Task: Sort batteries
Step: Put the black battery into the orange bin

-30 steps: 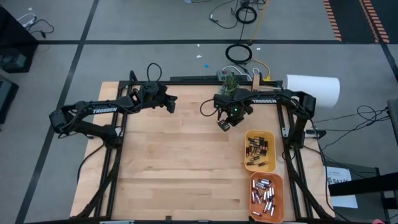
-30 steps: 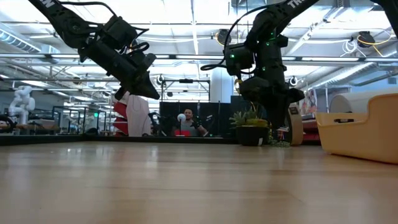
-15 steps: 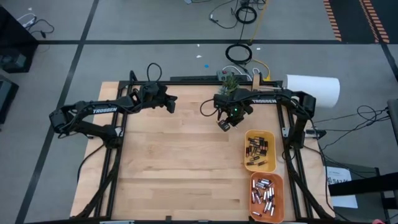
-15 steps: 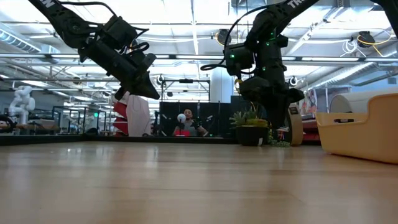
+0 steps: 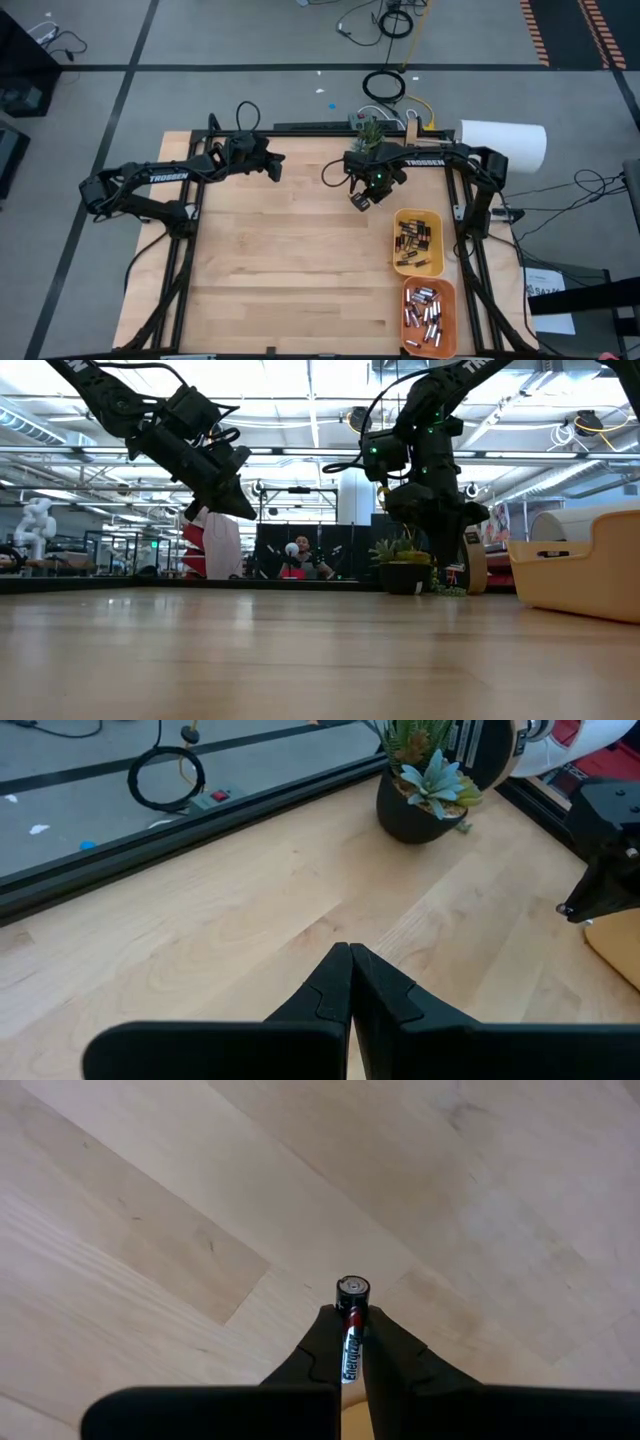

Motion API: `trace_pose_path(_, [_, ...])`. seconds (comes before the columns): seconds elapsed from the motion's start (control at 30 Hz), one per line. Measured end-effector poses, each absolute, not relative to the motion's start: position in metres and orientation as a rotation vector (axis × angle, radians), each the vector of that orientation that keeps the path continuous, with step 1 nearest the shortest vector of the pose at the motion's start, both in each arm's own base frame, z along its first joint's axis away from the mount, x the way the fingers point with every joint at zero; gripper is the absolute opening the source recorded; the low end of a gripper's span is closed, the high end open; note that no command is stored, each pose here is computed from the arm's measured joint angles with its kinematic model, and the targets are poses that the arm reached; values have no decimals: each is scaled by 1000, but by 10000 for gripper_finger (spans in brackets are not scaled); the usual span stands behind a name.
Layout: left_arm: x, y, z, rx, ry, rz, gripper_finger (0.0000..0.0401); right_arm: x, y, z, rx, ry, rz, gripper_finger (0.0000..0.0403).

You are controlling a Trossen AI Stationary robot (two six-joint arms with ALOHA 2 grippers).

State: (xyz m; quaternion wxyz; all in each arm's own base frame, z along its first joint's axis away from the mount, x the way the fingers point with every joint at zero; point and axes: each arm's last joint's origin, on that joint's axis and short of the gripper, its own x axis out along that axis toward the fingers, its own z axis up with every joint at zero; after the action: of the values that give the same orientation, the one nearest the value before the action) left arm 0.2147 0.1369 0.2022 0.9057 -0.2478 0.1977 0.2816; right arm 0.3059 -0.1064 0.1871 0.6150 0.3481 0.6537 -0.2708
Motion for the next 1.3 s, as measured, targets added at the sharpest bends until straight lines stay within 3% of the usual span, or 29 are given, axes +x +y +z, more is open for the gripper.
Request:
trace_pose_path(0.87, [215, 137, 202, -503, 411, 580, 11, 314, -79, 188, 840, 1519, -569, 6])
trace_pose_path(1.3, [215, 137, 202, -503, 411, 579, 11, 328, -44, 188, 720, 1500, -383, 6])
